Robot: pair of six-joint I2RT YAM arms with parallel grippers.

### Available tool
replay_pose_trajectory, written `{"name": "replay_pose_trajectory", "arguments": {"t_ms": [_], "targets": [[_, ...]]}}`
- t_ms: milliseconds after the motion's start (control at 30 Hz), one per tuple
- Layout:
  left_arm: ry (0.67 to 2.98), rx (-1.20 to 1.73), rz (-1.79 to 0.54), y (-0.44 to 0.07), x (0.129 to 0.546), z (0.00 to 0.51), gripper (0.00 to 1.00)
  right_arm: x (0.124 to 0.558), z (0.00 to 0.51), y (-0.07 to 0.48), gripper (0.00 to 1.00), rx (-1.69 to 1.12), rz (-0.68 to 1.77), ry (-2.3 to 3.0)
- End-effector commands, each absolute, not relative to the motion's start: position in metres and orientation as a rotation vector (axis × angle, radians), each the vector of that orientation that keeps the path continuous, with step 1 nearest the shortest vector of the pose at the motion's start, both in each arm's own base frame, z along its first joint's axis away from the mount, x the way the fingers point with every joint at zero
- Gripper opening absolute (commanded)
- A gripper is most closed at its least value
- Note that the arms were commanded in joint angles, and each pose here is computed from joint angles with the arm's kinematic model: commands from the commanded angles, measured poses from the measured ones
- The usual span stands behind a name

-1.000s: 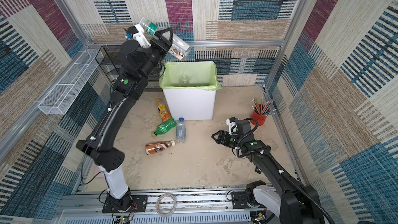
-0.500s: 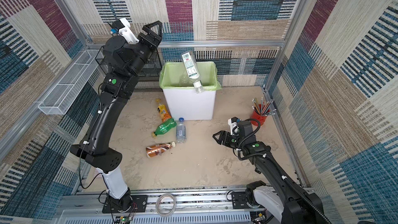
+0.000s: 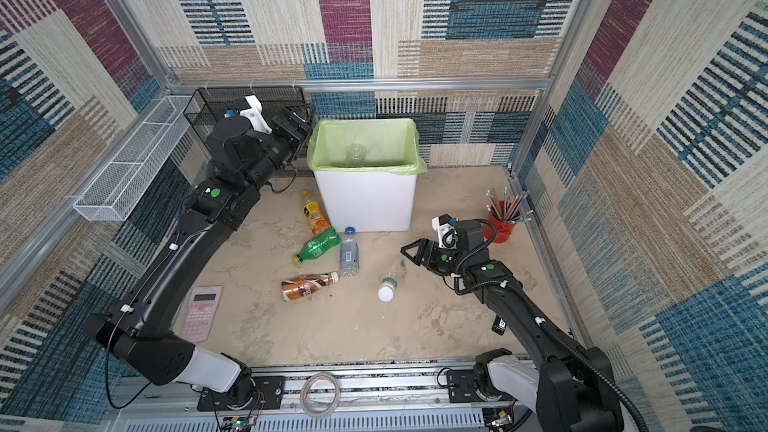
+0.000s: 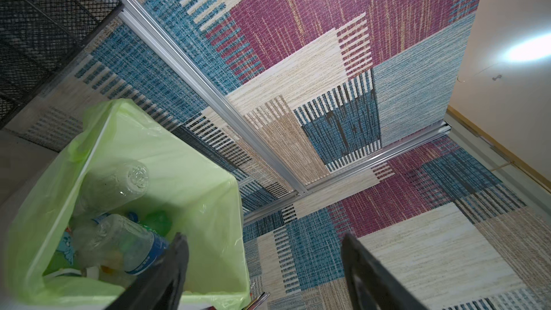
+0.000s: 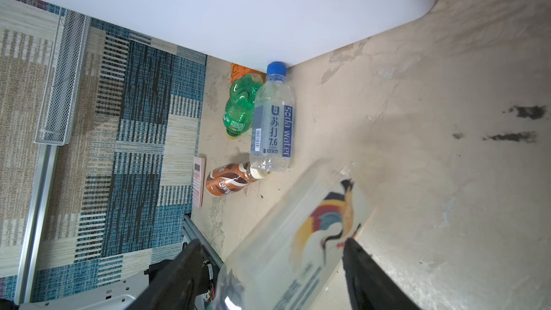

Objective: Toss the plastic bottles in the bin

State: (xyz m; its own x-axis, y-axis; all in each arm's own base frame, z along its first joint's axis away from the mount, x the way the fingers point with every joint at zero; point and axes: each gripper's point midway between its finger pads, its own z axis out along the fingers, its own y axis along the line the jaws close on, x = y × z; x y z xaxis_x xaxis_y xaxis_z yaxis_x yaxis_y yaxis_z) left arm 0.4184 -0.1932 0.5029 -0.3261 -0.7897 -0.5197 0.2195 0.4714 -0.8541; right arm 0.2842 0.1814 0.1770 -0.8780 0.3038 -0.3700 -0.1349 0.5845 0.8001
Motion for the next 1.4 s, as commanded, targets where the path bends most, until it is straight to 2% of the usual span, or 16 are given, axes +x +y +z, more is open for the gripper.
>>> {"name": "replay_pose_trajectory", "arguments": {"t_ms": [0,300,600,900,1100,1367], "targets": [[1.584,-0.543,-1.137,-0.184,0.406,0.495,0.81,0.291,0.190,0.187,0.76,0.090,1.267,2.302],[1.682,-0.655,-1.078,-0.150,0.369,0.438,0.80,0.275,0.151,0.181,0.77,0.083,1.092,2.501],[1.775,-0.781,-1.051,-0.128,0.329,0.386,0.77,0.229,0.123,0.189,0.81,0.012,0.969,2.704],[1.808,-0.828,-1.032,-0.111,0.294,0.365,0.77,0.194,0.090,0.190,0.83,-0.006,0.835,2.824],[1.864,-0.837,-1.137,-0.122,0.288,0.352,0.77,0.191,0.073,0.210,0.83,-0.060,0.755,2.869],[1.892,-0.845,-1.226,-0.123,0.260,0.343,0.77,0.188,0.077,0.240,0.85,-0.178,0.647,2.891]]}}
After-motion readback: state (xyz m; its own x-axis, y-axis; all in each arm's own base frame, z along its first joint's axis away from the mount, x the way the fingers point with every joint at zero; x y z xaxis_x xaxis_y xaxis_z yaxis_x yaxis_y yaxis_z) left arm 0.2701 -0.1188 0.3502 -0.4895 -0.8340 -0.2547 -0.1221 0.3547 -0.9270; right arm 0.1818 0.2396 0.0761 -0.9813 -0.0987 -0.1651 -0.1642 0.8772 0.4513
